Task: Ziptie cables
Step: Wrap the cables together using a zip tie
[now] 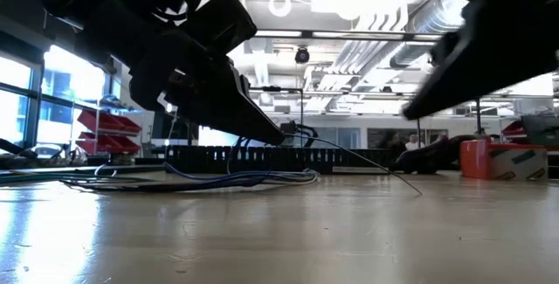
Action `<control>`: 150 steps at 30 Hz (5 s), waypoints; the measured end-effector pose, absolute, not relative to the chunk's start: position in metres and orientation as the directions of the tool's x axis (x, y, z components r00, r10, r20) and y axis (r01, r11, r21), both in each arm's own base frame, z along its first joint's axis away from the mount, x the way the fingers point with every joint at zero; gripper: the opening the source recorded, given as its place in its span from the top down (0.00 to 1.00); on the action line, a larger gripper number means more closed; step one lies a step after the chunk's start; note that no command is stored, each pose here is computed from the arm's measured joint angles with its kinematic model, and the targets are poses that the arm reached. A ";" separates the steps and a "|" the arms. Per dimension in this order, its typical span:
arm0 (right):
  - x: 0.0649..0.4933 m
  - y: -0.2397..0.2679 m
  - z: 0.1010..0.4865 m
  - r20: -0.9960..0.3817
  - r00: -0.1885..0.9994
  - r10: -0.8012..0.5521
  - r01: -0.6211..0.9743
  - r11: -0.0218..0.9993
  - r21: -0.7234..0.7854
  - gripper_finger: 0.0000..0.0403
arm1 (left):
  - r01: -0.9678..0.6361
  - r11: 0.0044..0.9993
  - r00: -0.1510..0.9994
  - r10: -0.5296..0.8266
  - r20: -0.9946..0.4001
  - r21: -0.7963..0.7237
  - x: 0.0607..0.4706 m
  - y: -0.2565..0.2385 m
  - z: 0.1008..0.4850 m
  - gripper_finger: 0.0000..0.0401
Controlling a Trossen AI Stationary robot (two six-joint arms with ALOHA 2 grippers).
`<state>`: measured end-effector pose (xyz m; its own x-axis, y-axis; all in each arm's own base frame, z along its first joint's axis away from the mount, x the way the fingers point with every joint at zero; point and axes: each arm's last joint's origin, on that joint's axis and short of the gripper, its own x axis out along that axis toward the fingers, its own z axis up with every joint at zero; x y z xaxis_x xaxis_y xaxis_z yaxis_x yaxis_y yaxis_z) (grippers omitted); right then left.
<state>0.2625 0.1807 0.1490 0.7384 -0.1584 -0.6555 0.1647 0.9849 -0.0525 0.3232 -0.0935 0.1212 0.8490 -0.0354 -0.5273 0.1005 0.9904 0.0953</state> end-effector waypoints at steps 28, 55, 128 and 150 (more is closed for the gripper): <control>0.325 0.124 0.102 -0.437 0.897 -0.061 0.045 0.998 -0.046 0.73 | 0.093 0.992 0.856 -0.038 -0.515 0.080 0.324 -0.094 0.122 1.00; 0.298 0.163 0.095 -0.481 0.864 -0.147 0.181 0.983 0.025 1.00 | 0.148 0.987 0.831 -0.087 -0.550 0.067 0.322 -0.095 0.120 1.00; 0.318 0.107 0.076 -0.542 0.838 -0.059 -0.004 0.993 -0.115 0.88 | 0.127 0.992 0.836 -0.096 -0.540 0.020 0.334 -0.082 0.089 1.00; 0.330 0.113 0.075 -0.514 0.855 -0.067 -0.022 0.986 -0.164 0.86 | 0.124 0.992 0.834 -0.097 -0.543 0.013 0.334 -0.083 0.089 1.00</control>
<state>0.3296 0.1132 0.0750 0.8555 -0.0666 -0.5136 -0.0217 0.9862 -0.1642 0.3337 -0.0826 0.0889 0.8338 -0.0974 -0.5434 0.1243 0.9922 0.0129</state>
